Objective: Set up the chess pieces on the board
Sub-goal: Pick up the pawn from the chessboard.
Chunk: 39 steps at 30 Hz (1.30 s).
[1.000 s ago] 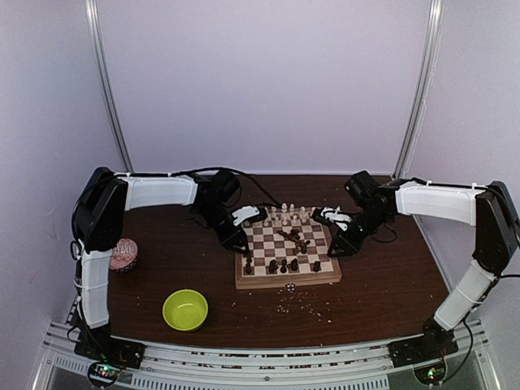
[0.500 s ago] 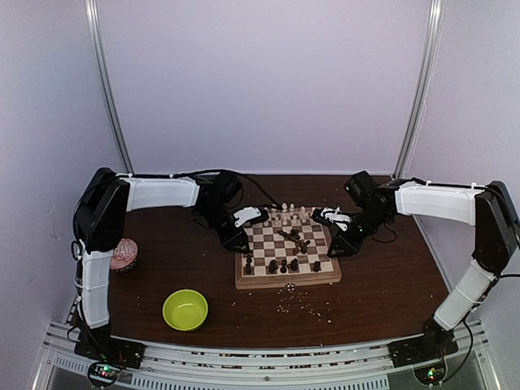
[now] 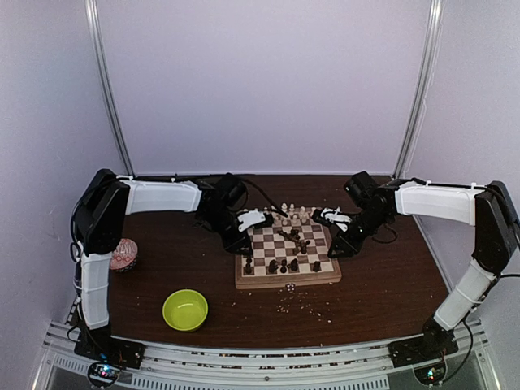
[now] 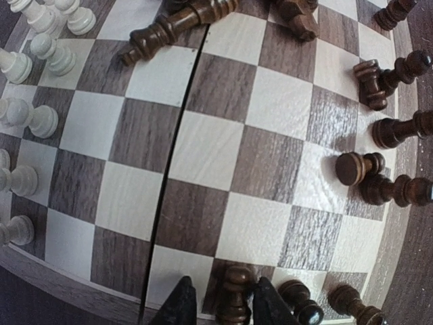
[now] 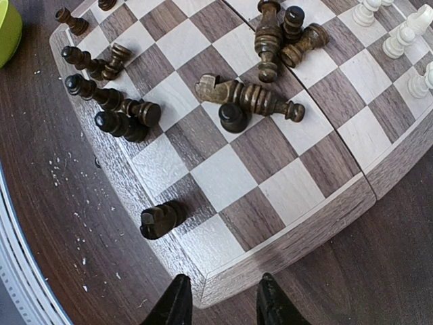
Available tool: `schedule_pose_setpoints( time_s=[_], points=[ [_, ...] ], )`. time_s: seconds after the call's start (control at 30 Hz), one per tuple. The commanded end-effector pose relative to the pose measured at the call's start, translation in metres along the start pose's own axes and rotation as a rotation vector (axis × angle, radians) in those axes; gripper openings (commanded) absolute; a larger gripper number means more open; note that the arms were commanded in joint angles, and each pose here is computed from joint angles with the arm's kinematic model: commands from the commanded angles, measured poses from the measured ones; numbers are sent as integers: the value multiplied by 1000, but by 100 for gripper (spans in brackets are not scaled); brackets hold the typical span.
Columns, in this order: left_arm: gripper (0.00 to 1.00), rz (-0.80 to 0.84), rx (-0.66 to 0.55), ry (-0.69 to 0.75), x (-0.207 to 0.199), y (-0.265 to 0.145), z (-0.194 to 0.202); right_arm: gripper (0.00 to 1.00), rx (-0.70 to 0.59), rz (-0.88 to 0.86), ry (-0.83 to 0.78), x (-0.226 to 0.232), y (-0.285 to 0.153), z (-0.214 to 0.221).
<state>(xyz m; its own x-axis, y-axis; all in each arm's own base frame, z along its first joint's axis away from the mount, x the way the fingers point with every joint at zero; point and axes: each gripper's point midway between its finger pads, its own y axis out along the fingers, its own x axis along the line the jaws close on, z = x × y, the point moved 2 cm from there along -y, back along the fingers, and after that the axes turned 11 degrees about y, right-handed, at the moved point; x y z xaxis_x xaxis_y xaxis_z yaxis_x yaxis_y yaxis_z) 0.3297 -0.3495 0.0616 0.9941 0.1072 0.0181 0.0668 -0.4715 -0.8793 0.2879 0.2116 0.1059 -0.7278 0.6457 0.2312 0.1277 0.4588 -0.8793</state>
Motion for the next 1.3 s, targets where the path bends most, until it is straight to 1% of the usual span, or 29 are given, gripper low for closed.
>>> schedule_pose_setpoints(
  time_s=[0.0, 0.27, 0.6, 0.73, 0.9, 1.0, 1.03, 1.17, 1.27],
  points=[
    [32, 20, 115, -14, -12, 6, 30, 34, -14, -3, 7, -1, -4, -6],
    [31, 22, 128, -14, -15, 4, 34, 34, -16, -6, 8, 0, -5, -7],
    [15, 48, 106, -4, -18, 9, 27, 34, -31, -22, 21, 2, -8, -13],
    [14, -4, 57, -8, -7, -8, 12, 33, -77, -74, 47, 10, -22, -35],
    [13, -91, -109, -44, 15, -54, -33, 34, -123, -171, 77, 22, -43, -76],
    [13, -118, -234, -77, 19, -81, -62, 35, -157, -235, 132, 28, -54, -101],
    [13, -135, -293, -89, 21, -89, -73, 36, -178, -255, 142, 31, -60, -113],
    [13, -142, -506, -164, 18, -114, -103, 37, -204, -338, 220, 35, -64, -141],
    [13, -133, -582, -182, 10, -121, -119, 38, -191, -408, 266, 39, -60, -152]
  ],
)
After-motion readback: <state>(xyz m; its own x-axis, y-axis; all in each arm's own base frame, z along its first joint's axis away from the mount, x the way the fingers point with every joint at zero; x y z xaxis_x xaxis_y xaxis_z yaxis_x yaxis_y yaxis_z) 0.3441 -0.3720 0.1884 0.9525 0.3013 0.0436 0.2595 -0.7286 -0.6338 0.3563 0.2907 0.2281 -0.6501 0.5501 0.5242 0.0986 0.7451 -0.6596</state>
